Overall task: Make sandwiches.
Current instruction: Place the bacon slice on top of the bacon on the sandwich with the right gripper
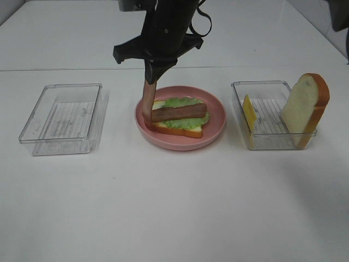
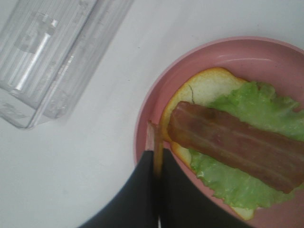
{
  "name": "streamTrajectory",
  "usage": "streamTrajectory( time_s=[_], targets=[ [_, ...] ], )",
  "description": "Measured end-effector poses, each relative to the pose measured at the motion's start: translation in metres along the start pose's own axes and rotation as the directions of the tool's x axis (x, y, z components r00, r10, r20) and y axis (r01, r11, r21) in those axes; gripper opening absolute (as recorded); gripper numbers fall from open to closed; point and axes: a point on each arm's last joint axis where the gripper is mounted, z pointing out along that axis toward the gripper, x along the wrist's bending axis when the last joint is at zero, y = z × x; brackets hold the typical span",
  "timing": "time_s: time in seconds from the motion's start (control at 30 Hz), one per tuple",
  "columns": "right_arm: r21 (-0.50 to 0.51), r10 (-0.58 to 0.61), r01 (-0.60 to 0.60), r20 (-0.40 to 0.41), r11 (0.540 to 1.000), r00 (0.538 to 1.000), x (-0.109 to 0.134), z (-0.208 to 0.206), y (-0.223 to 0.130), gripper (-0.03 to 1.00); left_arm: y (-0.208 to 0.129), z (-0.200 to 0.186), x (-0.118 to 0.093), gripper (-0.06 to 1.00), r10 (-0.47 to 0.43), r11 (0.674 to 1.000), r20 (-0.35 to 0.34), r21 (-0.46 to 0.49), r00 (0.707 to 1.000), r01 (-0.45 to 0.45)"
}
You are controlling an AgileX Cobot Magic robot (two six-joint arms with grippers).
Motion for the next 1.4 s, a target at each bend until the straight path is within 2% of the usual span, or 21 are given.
streamTrajectory(
  time_s=[0.1,0.13,0.17,0.2,0.23,0.3,0.37,0.63,1.03,1.1,1.13,1.17,1.2,1.23,1.27,1.3,1.33,1.37,1.4],
  targets=[
    [0.027,-0.021,0.02,0.055,0.999,0.998,-0.007,0.019,-0.001,0.02,0.0,0.0,0.0,0.99,0.0,1.0,0.0,0.0,1.0,0.0],
    [0.04,-0.039,0.036,0.103,0.999,0.994,-0.013,0.029,-0.002,0.02,0.0,0.0,0.0,0.99,0.0,1.0,0.0,0.0,1.0,0.0],
    [0.04,-0.039,0.036,0.103,0.999,0.994,-0.013,0.029,-0.002,0.02,0.0,0.0,0.0,0.99,0.0,1.0,0.0,0.0,1.0,0.0],
    [0.052,-0.049,0.041,0.162,0.998,0.986,-0.02,0.039,-0.003,0.02,0.0,0.0,0.0,0.99,0.0,1.0,0.0,0.0,1.0,0.0],
    [0.052,-0.049,0.041,0.162,0.998,0.986,-0.02,0.039,-0.003,0.02,0.0,0.0,0.0,0.99,0.0,1.0,0.0,0.0,1.0,0.0],
    [0.064,-0.061,0.047,0.246,0.997,0.967,-0.029,0.046,-0.003,0.02,0.0,0.0,0.0,0.99,0.0,1.0,0.0,0.0,1.0,0.0],
    [0.065,-0.065,0.049,0.277,0.997,0.959,-0.032,0.047,-0.003,0.02,0.0,0.0,0.0,0.99,0.0,1.0,0.0,0.0,1.0,0.0],
    [0.058,-0.065,0.048,0.336,0.997,0.94,-0.038,0.046,-0.002,0.02,0.0,0.0,0.0,0.99,0.0,1.0,0.0,0.0,1.0,0.0],
    [0.07,-0.06,0.039,0.342,0.997,0.938,-0.038,0.045,-0.004,0.03,0.0,0.0,0.0,0.99,0.0,1.0,0.0,0.0,1.0,0.0],
    [0.072,-0.045,0.022,0.344,0.997,0.938,-0.038,0.045,-0.004,0.15,0.0,0.0,0.0,0.99,0.0,1.0,0.0,0.0,1.0,0.0],
    [0.072,-0.045,0.022,0.344,0.997,0.938,-0.038,0.045,-0.004,0.15,0.0,0.0,0.0,0.99,0.0,1.0,0.0,0.0,1.0,0.0],
    [0.077,-0.045,0.02,0.346,0.997,0.937,-0.039,0.045,-0.005,0.32,0.0,0.0,0.0,0.99,0.0,1.0,0.0,0.0,1.0,0.0],
    [0.077,-0.045,0.02,0.346,0.997,0.937,-0.039,0.045,-0.005,0.32,0.0,0.0,0.0,0.99,0.0,1.0,0.0,0.0,1.0,0.0],
    [0.076,-0.047,0.021,0.351,0.997,0.935,-0.039,0.045,-0.005,0.56,0.0,0.0,0.0,0.99,0.0,1.0,0.0,0.0,1.0,0.0],
    [0.077,-0.05,0.024,0.358,0.997,0.933,-0.04,0.045,-0.005,0.67,0.0,0.0,0.0,0.99,0.0,1.0,0.0,0.0,1.0,0.0],
    [0.077,-0.05,0.024,0.358,0.997,0.933,-0.04,0.045,-0.005,0.67,0.0,0.0,0.0,0.99,0.0,1.0,0.0,0.0,1.0,0.0],
    [0.081,-0.058,0.029,0.371,0.996,0.927,-0.041,0.044,-0.005,0.84,0.0,0.0,0.0,0.99,0.0,1.0,0.0,0.0,1.0,0.0],
    [0.081,-0.058,0.029,0.371,0.996,0.927,-0.041,0.044,-0.005,0.84,0.0,0.0,0.0,0.99,0.0,1.0,0.0,0.0,1.0,0.0],
    [0.093,-0.062,0.028,0.384,0.995,0.921,-0.042,0.042,-0.005,0.92,0.0,0.0,0.0,0.99,0.0,1.0,0.0,0.0,1.0,0.0]
  ],
)
